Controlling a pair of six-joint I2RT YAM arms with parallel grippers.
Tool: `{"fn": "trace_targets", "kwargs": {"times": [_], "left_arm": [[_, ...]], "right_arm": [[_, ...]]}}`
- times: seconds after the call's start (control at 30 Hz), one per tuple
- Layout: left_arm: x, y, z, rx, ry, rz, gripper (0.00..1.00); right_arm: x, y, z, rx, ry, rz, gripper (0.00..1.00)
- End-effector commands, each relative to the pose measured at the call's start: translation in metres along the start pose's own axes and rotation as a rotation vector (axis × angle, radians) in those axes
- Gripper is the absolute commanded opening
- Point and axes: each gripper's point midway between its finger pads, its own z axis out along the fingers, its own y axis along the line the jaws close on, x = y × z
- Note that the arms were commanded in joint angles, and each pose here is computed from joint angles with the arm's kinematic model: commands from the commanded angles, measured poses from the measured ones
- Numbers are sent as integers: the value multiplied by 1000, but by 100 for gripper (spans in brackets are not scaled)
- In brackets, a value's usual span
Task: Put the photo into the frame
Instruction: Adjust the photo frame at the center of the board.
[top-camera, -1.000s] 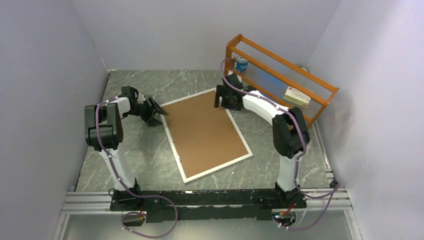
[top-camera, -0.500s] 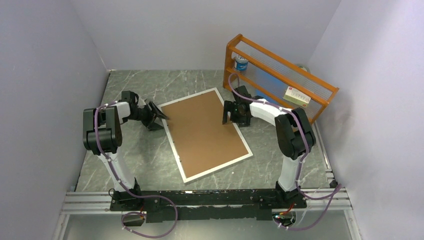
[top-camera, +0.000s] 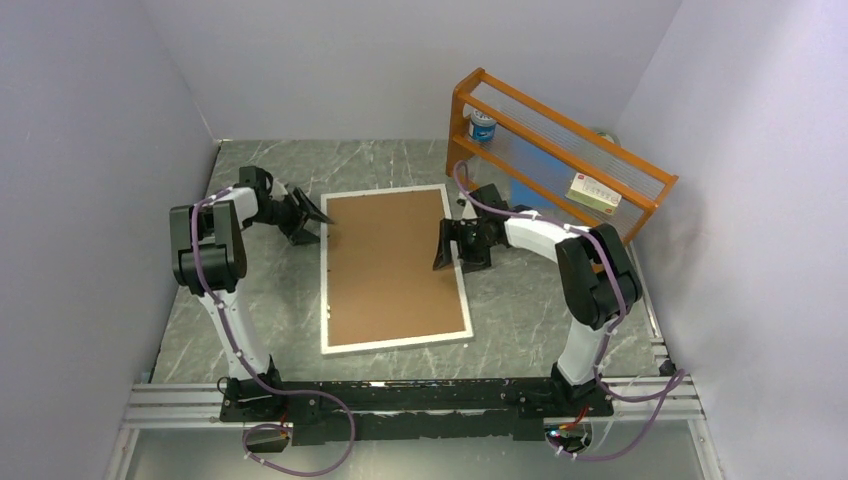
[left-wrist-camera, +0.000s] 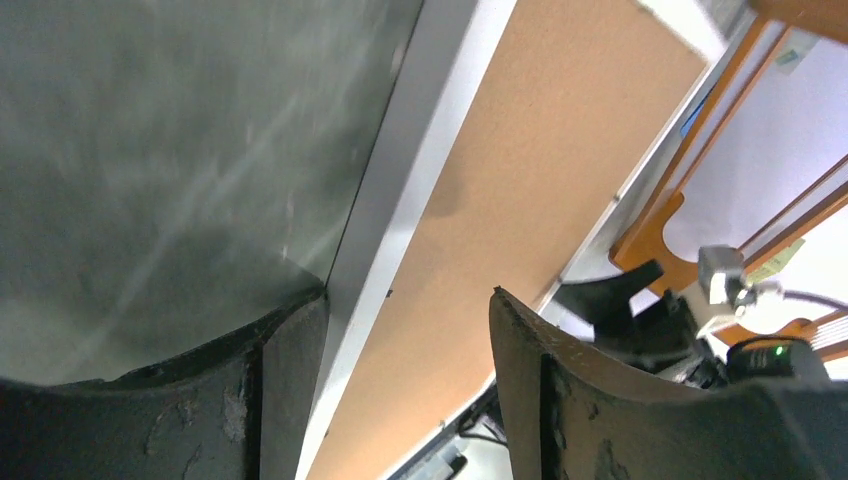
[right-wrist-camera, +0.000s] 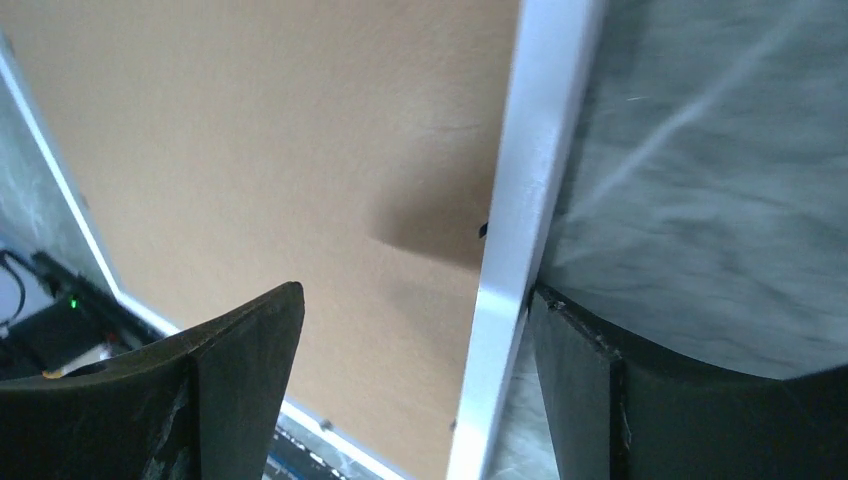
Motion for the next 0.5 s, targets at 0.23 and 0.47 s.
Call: {"fn": "trace_targets", "kwargs": {"times": [0.23,0.47], "left_arm": [[-49,-11,22,29,1,97,66],[-97,18,-68,-216,-296,36,71]], "right_arm": [[53,146,27,-311,52,-268,85],[-10,119,-14,-6,-263,-237,86]]}}
